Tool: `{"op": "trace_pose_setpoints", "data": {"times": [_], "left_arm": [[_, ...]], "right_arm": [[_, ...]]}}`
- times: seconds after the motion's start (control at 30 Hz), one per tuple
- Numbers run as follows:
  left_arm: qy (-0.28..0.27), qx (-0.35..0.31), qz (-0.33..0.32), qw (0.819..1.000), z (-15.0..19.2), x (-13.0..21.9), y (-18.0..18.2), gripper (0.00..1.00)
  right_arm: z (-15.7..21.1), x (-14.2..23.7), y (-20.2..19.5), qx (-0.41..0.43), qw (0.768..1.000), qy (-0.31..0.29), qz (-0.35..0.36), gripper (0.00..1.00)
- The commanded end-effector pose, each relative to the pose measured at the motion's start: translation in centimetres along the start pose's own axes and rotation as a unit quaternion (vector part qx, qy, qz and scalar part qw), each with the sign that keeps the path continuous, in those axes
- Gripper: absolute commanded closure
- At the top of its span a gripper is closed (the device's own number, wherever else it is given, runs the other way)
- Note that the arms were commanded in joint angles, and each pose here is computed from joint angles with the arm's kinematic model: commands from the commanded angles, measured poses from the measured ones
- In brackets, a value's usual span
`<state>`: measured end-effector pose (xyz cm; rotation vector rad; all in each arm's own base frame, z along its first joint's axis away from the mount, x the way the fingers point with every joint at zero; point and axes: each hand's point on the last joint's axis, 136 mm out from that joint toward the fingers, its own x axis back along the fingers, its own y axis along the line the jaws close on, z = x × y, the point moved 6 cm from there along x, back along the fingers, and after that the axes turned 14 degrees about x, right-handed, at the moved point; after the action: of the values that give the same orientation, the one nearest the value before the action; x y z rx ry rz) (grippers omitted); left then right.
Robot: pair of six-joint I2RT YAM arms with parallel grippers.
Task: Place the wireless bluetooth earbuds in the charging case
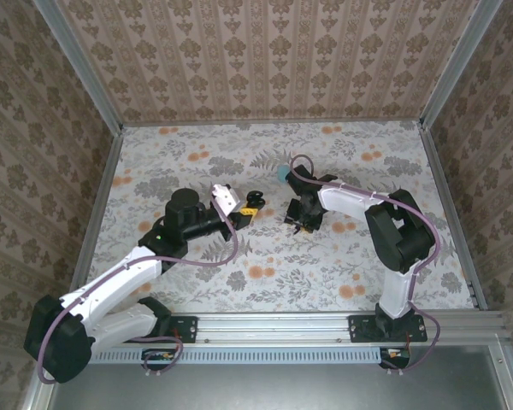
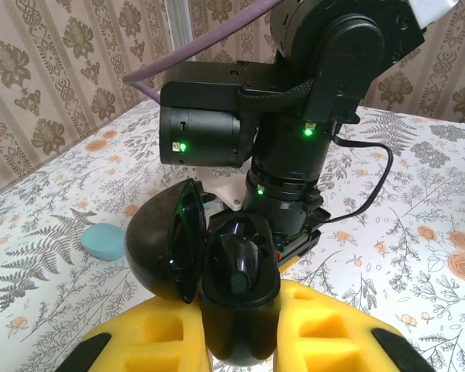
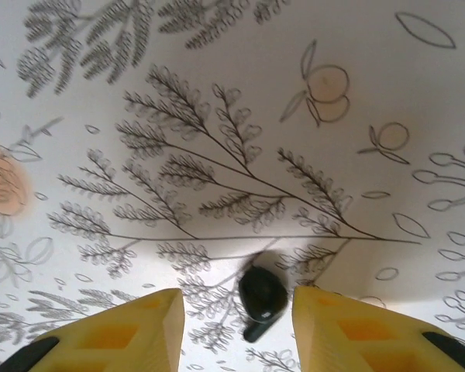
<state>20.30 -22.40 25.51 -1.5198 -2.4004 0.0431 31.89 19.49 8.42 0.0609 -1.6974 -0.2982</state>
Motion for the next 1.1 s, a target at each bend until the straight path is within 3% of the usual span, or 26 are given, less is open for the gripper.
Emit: {"op": "trace_pose_setpoints", "data": {"times": [0.0, 0.53, 1.07], "left_arm": [[-0.004, -0.012, 0.007, 1.000, -0.5, 0.2, -0.1, 1.00], [-0.005, -0.012, 0.007, 1.000, -0.4, 0.2, -0.1, 1.00], [-0.005, -0.011, 0.005, 1.000, -0.2, 0.5, -0.2, 1.00]], "right_arm": [[0.1, -1.1, -0.2, -0.017, 1.000, -0.001, 0.012, 0.59], [0.2, -1.5, 1.0, 0.054, 0.997, 0.021, 0.058, 0.75], [0.7, -1.4, 1.7, 0.116, 0.988, 0.042, 0.095, 0.78]]}}
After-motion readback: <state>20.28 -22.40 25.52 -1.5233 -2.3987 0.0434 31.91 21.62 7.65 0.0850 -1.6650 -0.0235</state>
